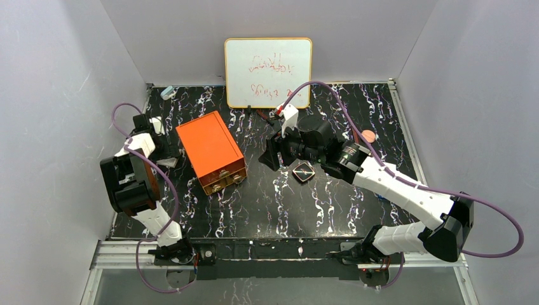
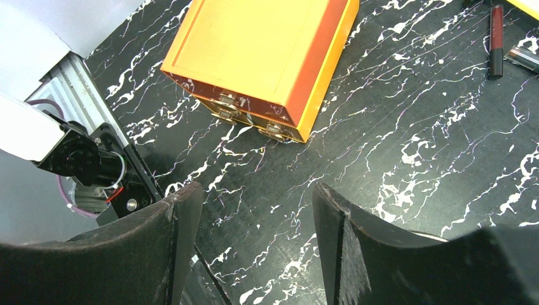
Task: Organize the makeup
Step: Move the makeup to the center of the board.
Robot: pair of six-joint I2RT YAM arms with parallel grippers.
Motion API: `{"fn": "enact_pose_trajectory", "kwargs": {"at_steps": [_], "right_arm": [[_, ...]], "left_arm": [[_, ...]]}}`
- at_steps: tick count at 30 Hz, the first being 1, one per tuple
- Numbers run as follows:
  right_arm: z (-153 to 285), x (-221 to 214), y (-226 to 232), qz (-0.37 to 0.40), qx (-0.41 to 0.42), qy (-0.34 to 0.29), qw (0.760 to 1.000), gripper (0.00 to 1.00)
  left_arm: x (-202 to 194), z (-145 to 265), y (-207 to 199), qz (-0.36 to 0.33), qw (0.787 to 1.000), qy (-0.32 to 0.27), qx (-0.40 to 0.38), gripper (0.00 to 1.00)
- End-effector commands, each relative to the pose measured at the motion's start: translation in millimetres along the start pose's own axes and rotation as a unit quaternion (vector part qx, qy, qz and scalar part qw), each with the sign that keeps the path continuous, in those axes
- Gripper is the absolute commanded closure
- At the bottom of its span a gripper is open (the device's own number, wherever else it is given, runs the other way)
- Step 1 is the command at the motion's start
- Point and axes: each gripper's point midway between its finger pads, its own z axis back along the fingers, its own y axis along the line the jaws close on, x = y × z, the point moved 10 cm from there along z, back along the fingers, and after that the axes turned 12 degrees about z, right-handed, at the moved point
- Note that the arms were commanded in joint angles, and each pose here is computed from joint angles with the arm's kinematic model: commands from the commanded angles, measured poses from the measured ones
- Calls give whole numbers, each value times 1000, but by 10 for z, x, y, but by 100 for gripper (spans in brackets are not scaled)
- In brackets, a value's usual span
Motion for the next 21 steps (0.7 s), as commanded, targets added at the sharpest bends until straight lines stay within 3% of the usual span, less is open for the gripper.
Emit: {"fn": "enact_pose_trajectory", "kwargs": {"at_steps": [1, 4, 7, 13, 14, 15, 21], "right_arm": [[70, 91, 0, 3, 4, -24, 1000, 28], [59, 86, -2, 3, 6, -22, 1000, 28], [34, 78, -2, 3, 11, -20, 1000, 28], [16, 97, -7, 7, 16, -19, 1000, 28], [20, 100, -11, 7, 15, -19, 1000, 9], [22, 99, -11, 8, 15, -19, 1000, 5], [43, 69, -30, 6, 13, -16, 1000, 4]], "left_arm": [[-164, -41, -58, -39, 998, 55, -15, 13], [-146, 8, -93, -61, 997, 42, -8, 12], [-104, 40, -126, -69, 997, 24, -29, 3], [2, 29, -208, -90, 992, 24, -84, 2], [17, 16, -213, -93, 991, 25, -87, 2], [22, 0, -213, -97, 991, 27, -89, 2], [49, -81, -234, -112, 989, 37, -90, 2]]}}
